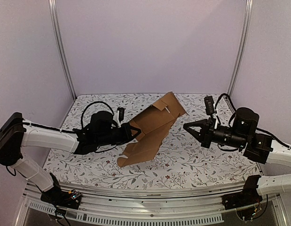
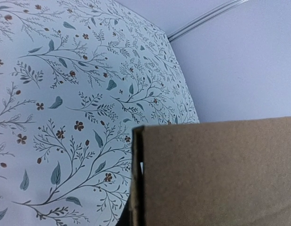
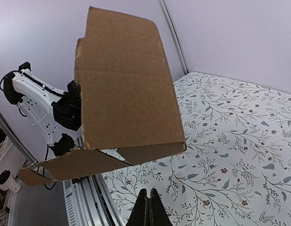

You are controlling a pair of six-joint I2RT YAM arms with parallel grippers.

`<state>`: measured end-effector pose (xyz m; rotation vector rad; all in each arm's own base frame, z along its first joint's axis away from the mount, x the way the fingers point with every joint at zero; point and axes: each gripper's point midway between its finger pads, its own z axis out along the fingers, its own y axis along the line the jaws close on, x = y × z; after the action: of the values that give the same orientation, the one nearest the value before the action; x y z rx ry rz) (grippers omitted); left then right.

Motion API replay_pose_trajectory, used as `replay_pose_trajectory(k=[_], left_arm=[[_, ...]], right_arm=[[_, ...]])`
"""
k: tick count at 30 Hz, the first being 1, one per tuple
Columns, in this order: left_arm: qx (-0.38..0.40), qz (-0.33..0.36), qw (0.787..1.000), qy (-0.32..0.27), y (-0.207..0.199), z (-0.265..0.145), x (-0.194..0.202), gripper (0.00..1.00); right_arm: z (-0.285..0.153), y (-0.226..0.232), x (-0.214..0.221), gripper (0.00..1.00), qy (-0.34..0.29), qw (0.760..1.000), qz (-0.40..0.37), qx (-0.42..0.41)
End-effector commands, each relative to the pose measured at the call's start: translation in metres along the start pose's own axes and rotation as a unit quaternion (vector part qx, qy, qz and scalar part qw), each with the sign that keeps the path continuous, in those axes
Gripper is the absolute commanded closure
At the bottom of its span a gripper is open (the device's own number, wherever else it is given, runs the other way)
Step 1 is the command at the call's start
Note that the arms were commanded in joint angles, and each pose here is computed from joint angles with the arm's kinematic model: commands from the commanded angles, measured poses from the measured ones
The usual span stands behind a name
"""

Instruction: Fold the paper box

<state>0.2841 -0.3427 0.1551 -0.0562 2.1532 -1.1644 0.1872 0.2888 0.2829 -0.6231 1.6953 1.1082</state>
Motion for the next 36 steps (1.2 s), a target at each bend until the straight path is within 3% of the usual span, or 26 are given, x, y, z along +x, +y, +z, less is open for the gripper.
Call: replay_pose_trajectory(k=[1, 22, 36], left_arm=[[0.027, -0.006, 1.000, -0.006, -0.011, -0.006, -0.009, 1.00], [0.073, -0.005, 0.997, -0.002, -0.036, -0.014, -0.014, 1.00], [0.039, 0.029, 0.999, -0.003, -0.023, -0.011, -0.012, 1.00]], right_arm=[[0.007, 0.024, -0.034, 1.00, -0.044, 0.998, -0.021, -0.041], [0.041, 0.023, -0.039, 1.00, -0.049, 0.998, -0.029, -0.029], [0.039, 0.038, -0.041, 1.00, -0.045, 0.997, -0.031, -0.053]])
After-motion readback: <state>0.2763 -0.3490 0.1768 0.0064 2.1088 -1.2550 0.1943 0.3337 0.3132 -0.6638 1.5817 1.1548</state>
